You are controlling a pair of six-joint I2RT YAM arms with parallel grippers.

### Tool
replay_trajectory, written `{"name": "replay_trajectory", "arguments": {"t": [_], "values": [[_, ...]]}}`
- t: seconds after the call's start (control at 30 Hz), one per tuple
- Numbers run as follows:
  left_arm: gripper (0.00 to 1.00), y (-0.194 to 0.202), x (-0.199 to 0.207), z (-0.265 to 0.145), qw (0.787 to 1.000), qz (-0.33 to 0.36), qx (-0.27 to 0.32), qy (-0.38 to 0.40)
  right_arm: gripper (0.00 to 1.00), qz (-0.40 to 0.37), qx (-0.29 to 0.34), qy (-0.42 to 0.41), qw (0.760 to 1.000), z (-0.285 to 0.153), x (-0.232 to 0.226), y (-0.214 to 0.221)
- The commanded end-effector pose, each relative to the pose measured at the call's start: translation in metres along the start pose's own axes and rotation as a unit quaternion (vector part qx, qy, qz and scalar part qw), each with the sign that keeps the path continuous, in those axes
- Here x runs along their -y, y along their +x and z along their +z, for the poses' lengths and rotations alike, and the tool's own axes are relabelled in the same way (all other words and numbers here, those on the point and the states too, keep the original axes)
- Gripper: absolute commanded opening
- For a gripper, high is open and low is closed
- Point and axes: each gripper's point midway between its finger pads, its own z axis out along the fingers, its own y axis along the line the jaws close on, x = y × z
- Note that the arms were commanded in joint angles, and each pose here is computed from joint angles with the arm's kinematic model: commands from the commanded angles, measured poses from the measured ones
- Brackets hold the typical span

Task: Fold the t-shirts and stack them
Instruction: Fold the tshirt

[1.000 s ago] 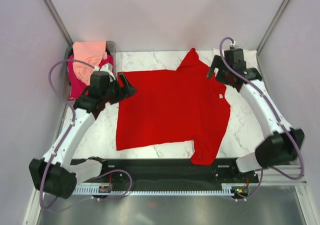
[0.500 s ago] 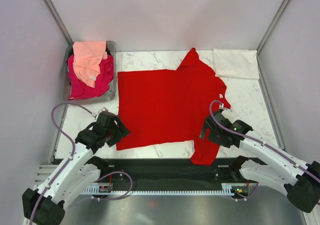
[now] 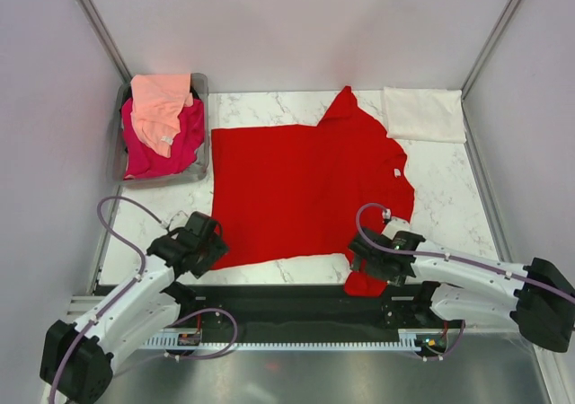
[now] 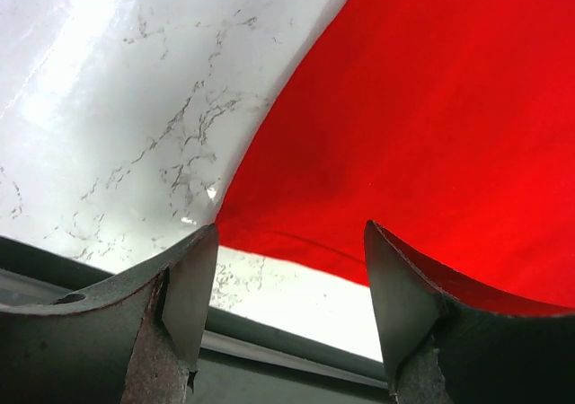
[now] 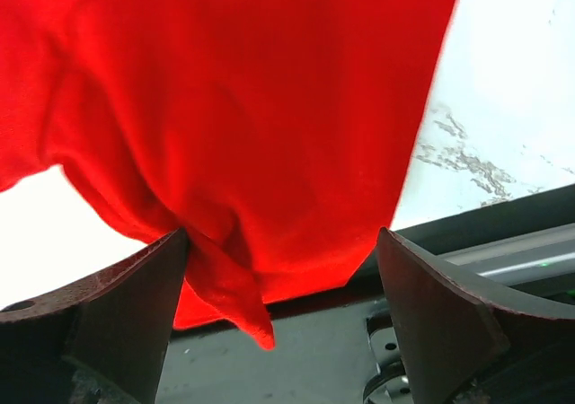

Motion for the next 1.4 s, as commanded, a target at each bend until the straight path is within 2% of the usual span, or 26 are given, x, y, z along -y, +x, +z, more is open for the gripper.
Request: {"name": "replay_trajectory", "arguments": {"t": [0.0,0.07,0.23,0.3,0.4,0.5,0.53,0.6,0.63,0.67,0.77,0.83,0.87,0.93,0.97,1.0,1.17,1.37], "values": [[0.73,-0.013,0.009,0.009,0.999,-0.022,0.035,0.006,0.93,0.056,0.014,-0.016,0.998,0.009,0.0,0.002],[0.73,-0.013,0.009,0.013,0.999,-0.018,0.037,0.005,0.89,0.063,0.009,-0.025,0.998,0.013,0.0,0.008],[0.7,-0.017,0.013,0.016,0.999,-0.008,0.048,0.011,0.92,0.033,0.025,-0.075,0.996,0.014,-0.019,0.005],[0.66,-0.02,0.016,0.017,0.998,-0.002,0.054,0.015,0.93,0.024,0.035,-0.097,0.994,0.008,-0.032,-0.002],[0.6,-0.023,0.017,0.02,0.998,0.011,0.06,0.011,0.95,0.009,0.066,-0.085,0.994,0.008,-0.036,-0.015],[0.5,-0.023,0.019,0.025,0.998,0.018,0.058,0.009,0.9,-0.007,0.084,-0.057,0.995,0.013,-0.033,-0.024],[0.33,-0.023,0.021,0.026,0.998,0.023,0.057,0.012,0.89,-0.012,0.086,-0.045,0.995,0.015,-0.031,-0.026],[0.16,-0.026,0.024,0.025,0.998,0.026,0.06,0.016,0.8,-0.011,0.099,-0.031,0.994,0.012,-0.028,-0.034],[0.02,-0.029,0.028,0.022,0.997,0.027,0.065,0.024,0.72,-0.007,0.107,-0.031,0.994,0.01,-0.028,-0.039],[0.02,-0.031,0.03,0.02,0.997,0.028,0.067,0.028,0.57,-0.007,0.111,-0.025,0.993,0.007,-0.024,-0.041],[0.02,-0.035,0.037,0.012,0.996,0.028,0.075,0.046,0.47,0.004,0.121,-0.027,0.992,-0.002,-0.02,-0.047],[0.02,-0.036,0.04,0.009,0.995,0.028,0.073,0.054,0.45,0.013,0.12,-0.028,0.992,-0.004,-0.018,-0.047],[0.02,-0.035,0.04,0.007,0.995,0.026,0.073,0.058,0.36,0.012,0.117,-0.026,0.993,-0.004,-0.016,-0.045],[0.02,-0.035,0.044,0.003,0.995,0.026,0.069,0.068,0.24,0.016,0.116,-0.031,0.993,-0.005,-0.015,-0.045],[0.02,-0.035,0.045,-0.001,0.994,0.026,0.07,0.074,0.08,0.016,0.115,-0.032,0.993,-0.006,-0.015,-0.045],[0.02,-0.034,0.045,-0.003,0.995,0.028,0.066,0.075,0.01,0.014,0.115,-0.034,0.993,-0.008,-0.015,-0.045],[0.02,-0.049,0.058,-0.029,0.991,0.041,0.084,0.1,0.0,0.015,0.134,-0.042,0.99,-0.031,-0.02,-0.061],[0.02,-0.07,0.084,-0.059,0.986,0.055,0.103,0.123,0.0,0.012,0.189,-0.057,0.98,-0.086,-0.045,-0.113]]}}
